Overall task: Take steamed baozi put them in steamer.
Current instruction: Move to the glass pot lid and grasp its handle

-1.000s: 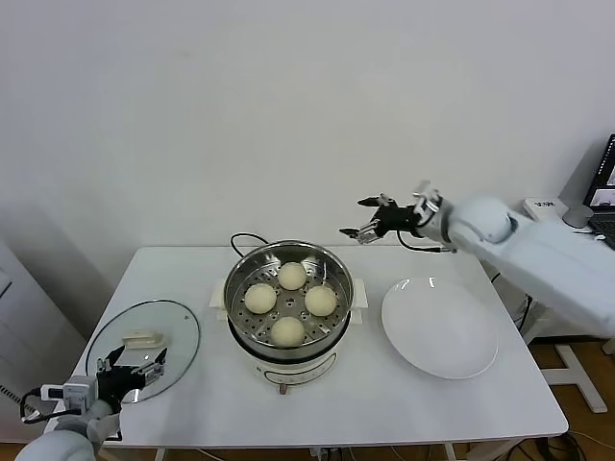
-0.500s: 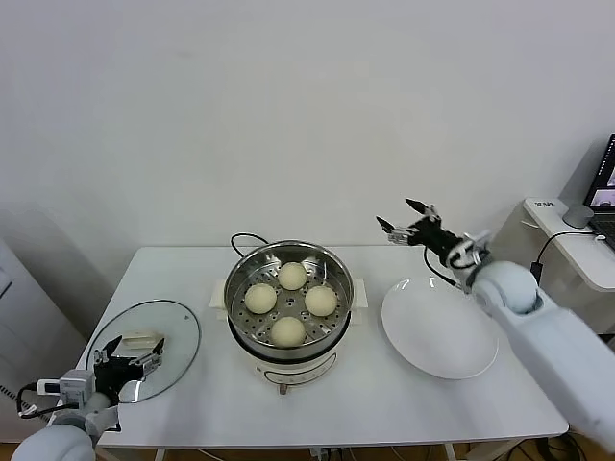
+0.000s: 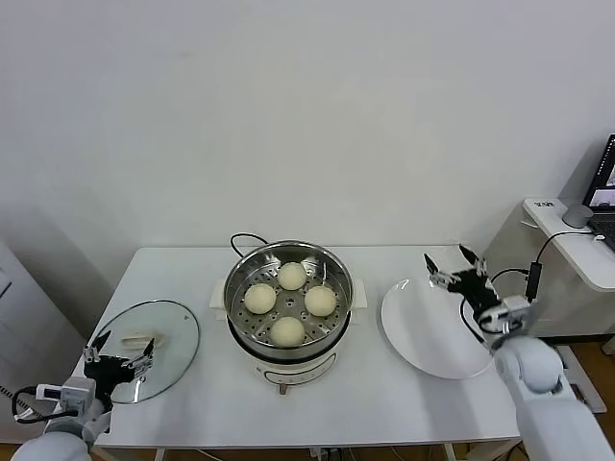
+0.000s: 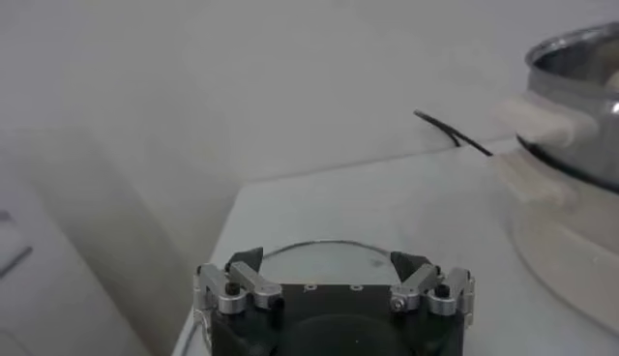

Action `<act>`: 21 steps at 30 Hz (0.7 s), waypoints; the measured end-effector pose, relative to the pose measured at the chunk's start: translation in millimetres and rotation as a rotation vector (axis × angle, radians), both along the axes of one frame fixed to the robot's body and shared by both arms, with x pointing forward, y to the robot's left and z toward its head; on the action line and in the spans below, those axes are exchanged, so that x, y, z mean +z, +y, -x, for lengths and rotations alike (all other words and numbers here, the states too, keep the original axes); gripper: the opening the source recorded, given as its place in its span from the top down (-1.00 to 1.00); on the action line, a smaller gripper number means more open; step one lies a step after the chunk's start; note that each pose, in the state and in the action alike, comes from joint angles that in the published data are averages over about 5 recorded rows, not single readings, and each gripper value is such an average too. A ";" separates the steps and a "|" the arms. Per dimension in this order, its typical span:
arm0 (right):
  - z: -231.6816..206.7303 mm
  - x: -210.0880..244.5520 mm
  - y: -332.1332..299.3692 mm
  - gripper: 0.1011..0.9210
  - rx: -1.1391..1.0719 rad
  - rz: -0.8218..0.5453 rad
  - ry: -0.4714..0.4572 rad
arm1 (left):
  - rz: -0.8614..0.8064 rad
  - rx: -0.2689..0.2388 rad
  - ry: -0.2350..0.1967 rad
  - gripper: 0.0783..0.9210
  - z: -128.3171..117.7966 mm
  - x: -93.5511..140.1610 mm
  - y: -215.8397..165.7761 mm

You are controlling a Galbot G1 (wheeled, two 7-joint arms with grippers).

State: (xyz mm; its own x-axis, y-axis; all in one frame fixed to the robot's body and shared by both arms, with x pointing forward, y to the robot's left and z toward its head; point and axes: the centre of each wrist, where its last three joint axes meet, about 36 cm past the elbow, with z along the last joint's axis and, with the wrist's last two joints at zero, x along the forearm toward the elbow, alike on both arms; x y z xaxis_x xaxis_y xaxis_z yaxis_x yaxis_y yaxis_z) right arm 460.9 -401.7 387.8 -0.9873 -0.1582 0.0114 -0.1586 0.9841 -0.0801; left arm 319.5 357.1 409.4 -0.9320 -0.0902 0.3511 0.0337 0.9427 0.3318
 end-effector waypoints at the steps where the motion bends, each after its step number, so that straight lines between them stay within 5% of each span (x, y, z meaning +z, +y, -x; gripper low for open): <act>1: 3.9 -5.1 -0.4 -0.76 -0.010 -0.001 0.005 | -0.033 -0.008 -0.008 -0.77 0.8 -2.6 1.3; 11: 36.1 -49.9 2.8 -0.76 -0.075 -0.009 0.063 | -0.496 -0.110 -0.140 -0.77 1.0 -35.5 27.7; 21: 46.2 -66.1 8.6 -0.76 -0.095 -0.010 0.085 | -0.996 -0.274 -0.241 -0.77 2.5 -70.2 58.3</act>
